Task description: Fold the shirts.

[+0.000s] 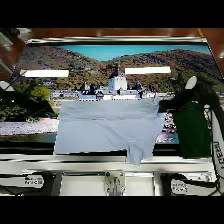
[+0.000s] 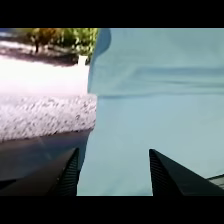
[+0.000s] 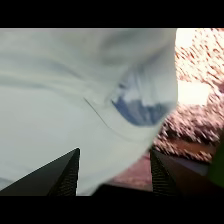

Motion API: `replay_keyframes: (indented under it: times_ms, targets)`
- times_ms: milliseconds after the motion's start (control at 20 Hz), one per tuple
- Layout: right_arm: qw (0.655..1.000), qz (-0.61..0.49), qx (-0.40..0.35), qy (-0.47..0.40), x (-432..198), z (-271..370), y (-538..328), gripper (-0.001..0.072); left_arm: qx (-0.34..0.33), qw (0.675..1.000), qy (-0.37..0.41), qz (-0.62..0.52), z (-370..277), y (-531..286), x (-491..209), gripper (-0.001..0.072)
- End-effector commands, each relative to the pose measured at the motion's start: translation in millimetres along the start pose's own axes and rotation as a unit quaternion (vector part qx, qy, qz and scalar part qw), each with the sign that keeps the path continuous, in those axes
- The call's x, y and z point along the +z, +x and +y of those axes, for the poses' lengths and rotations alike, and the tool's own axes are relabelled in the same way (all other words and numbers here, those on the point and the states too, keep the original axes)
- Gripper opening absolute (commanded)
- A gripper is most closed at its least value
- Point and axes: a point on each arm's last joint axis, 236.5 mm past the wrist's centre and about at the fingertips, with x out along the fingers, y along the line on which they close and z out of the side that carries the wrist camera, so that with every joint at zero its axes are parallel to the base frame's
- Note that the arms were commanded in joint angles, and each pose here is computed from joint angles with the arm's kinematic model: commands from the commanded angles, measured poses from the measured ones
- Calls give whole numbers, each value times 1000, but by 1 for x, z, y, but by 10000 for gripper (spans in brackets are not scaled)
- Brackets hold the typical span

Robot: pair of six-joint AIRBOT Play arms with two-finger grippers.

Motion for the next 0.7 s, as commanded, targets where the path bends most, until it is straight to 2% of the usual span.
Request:
replay_keyframes:
  times_ms: [0,50,250,400,650]
  targets:
    - [997,43,-28,61,-65,-45,-40,568,-26,999,-25,15,23,-29,-63,578]
    - [995,36,-2,96,-77,-49,-40,568,-32,998,-52,8,35,-21,-84,623]
    - [978,-15,93,187,-95,-43,-29,567,-63,987,-146,17,60,36,-151,623]
    - [974,-26,112,195,-91,-34,-19,567,-101,983,-150,16,44,71,-159,622]
    - [971,-51,116,203,-80,-35,-16,567,-108,983,-146,32,31,98,-161,623]
